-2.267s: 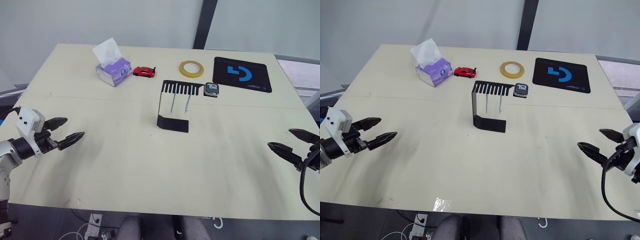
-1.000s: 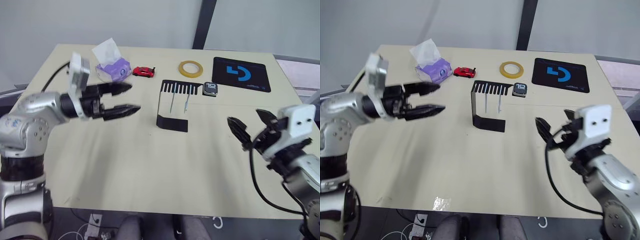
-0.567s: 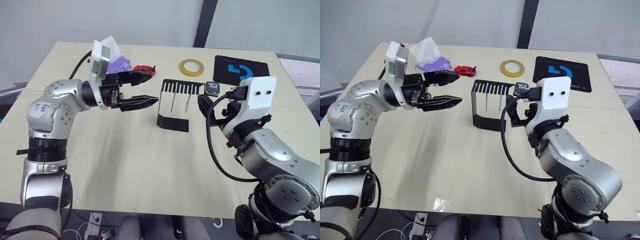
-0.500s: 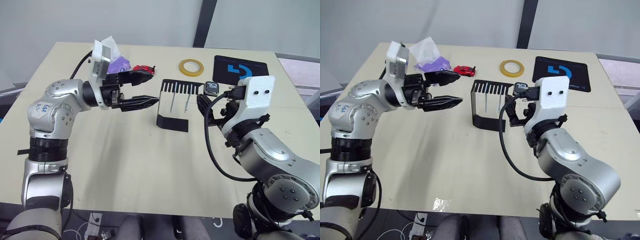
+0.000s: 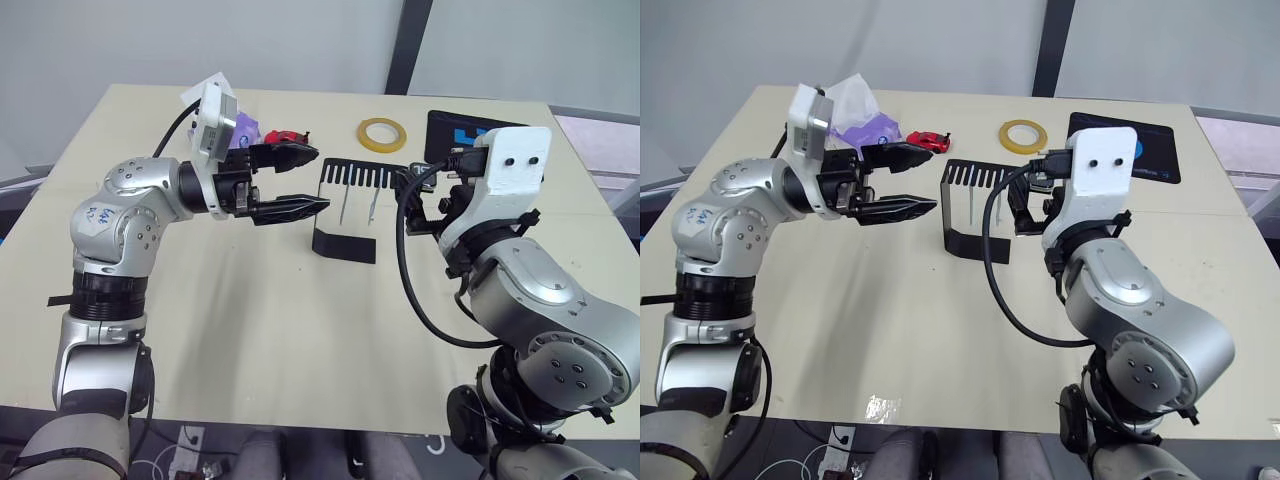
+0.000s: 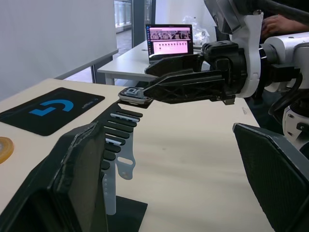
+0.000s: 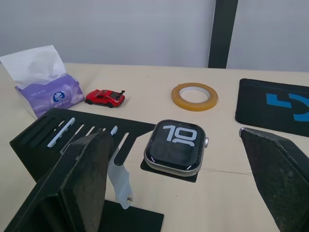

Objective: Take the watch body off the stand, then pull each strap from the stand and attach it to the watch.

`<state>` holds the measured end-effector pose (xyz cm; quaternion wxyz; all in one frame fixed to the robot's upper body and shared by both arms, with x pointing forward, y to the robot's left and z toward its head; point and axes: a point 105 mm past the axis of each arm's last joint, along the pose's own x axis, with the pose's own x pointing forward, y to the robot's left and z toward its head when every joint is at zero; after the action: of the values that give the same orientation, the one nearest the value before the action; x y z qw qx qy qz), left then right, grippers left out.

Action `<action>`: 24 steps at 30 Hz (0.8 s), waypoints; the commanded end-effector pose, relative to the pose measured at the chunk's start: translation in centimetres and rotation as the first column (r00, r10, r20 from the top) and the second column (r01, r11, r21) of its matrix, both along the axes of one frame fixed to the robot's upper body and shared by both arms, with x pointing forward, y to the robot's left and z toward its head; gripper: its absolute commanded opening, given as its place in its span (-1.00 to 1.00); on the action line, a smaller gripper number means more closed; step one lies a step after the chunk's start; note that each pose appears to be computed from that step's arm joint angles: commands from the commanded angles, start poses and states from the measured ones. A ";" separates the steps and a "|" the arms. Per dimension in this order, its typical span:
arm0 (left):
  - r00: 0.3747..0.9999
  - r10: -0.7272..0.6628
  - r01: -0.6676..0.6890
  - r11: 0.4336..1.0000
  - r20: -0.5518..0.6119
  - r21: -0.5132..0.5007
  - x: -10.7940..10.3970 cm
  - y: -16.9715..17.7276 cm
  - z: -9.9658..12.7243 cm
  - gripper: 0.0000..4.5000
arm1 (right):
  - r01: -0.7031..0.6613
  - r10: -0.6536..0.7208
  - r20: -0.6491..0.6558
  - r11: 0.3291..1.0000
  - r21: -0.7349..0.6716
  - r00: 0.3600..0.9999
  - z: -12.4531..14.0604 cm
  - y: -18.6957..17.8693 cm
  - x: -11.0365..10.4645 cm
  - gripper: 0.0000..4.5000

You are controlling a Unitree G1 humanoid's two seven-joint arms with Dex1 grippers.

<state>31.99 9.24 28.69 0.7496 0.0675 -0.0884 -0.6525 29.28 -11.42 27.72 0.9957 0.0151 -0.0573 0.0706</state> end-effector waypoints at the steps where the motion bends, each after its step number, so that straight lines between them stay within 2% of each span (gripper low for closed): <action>1: 0.998 -0.012 0.012 1.000 0.062 -0.010 -0.5 -0.3 1.4 0.99 | 0.008 -0.008 0.090 1.000 0.007 0.996 1.5 0.0 -1.2 1.00; 24: 0.997 -0.005 0.007 1.000 0.083 -0.016 -0.9 -0.7 2.1 0.99 | 0.026 -0.028 0.040 0.998 0.053 0.999 0.6 0.0 0.3 1.00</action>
<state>31.73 8.66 28.99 0.7510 0.0713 -0.0934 -0.6498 30.02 -11.40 27.45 0.9965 0.0339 -0.0525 0.0560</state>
